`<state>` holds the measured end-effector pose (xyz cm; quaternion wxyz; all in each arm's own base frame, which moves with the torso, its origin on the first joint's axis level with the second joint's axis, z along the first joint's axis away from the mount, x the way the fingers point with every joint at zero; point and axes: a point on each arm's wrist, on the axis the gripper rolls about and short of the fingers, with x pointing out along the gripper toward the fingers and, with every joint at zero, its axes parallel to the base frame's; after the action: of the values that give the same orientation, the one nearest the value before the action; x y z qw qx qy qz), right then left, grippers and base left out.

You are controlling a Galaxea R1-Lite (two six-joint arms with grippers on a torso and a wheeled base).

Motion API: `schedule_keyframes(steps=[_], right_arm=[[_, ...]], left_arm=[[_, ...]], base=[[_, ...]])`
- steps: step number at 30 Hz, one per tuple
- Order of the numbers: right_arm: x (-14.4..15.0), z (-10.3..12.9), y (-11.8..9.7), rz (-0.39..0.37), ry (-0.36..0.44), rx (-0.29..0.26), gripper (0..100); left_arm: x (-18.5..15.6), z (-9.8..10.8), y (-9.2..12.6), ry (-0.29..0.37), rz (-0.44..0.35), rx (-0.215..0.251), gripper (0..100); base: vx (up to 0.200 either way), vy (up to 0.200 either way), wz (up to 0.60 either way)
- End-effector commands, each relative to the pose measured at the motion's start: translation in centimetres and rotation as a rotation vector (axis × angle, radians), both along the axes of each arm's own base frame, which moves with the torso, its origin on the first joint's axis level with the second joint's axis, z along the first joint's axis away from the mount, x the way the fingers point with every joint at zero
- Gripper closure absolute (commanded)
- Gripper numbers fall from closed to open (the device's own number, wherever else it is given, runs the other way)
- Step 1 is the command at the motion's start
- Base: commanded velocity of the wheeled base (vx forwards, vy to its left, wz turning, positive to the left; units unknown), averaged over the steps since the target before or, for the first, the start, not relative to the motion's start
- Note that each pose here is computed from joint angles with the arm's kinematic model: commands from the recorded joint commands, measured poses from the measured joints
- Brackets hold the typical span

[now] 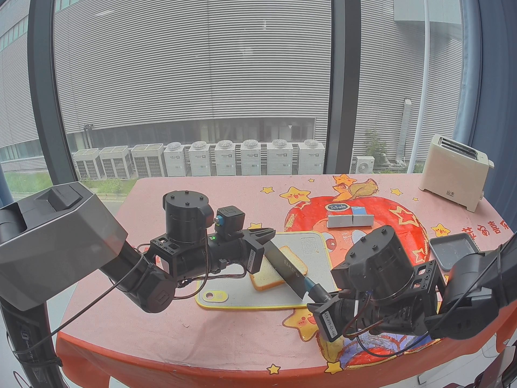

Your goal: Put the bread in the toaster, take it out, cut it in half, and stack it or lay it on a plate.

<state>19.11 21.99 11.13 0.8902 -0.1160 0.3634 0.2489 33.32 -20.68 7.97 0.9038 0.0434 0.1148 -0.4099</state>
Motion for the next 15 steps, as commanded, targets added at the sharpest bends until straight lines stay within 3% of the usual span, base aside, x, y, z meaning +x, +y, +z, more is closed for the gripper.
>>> schedule_keyframes(steps=[1, 15], right_arm=[[-0.40, 1.39, -0.44, 0.001, -0.031, 0.037, 100], [-0.31, 1.08, -0.34, -0.001, -0.024, 0.029, 100]], left_arm=[[-0.36, -0.36, 0.14, 0.011, -0.001, 0.006, 100], [-0.30, -0.20, 0.03, 0.004, -0.003, 0.002, 100]], base=[[0.000, 0.000, 0.00], [0.000, 0.000, 0.00]])
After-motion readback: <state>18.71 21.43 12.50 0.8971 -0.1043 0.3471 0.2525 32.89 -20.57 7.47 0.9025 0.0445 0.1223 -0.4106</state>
